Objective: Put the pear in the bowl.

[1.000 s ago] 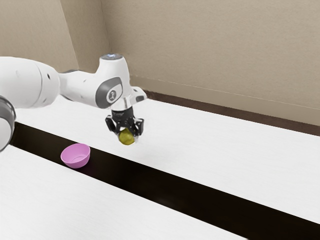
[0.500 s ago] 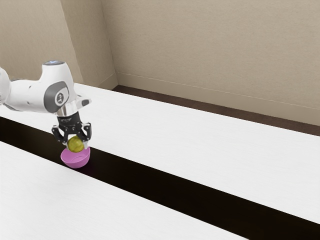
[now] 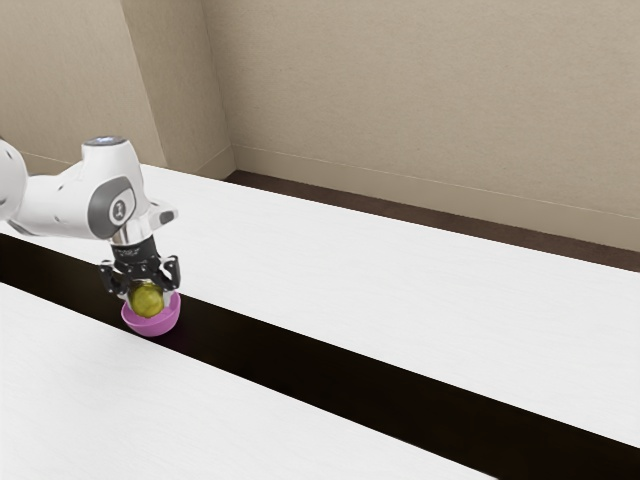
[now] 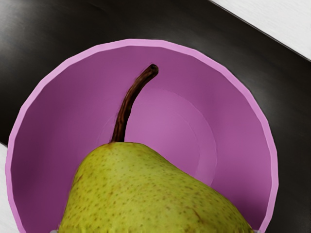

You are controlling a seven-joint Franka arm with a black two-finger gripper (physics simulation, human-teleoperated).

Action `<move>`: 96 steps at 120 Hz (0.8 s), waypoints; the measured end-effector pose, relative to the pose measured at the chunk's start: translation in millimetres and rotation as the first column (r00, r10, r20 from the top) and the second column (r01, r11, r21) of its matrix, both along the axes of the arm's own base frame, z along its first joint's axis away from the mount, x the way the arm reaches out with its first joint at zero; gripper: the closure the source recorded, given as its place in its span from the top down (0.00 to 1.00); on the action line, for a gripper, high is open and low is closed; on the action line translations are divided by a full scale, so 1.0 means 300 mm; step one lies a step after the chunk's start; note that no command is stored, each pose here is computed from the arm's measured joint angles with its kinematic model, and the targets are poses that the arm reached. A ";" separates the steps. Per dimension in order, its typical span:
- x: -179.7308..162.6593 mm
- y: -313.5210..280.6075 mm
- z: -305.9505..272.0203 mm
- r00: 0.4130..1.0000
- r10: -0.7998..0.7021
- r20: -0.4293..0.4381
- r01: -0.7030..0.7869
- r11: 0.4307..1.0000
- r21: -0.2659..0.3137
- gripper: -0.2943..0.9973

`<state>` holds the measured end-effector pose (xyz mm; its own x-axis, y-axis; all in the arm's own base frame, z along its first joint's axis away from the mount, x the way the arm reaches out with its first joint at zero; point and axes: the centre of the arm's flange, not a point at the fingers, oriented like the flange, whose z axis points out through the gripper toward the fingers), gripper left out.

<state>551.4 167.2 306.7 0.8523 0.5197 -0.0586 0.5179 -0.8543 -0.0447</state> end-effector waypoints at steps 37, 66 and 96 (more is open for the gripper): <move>0.024 -0.055 0.093 0.998 -0.040 0.056 0.040 0.999 0.002 0.72; 0.068 -0.303 0.451 0.968 -0.172 0.183 0.175 0.984 -0.002 0.74; 0.152 -0.417 0.984 0.897 -0.349 0.272 0.356 0.934 0.023 0.75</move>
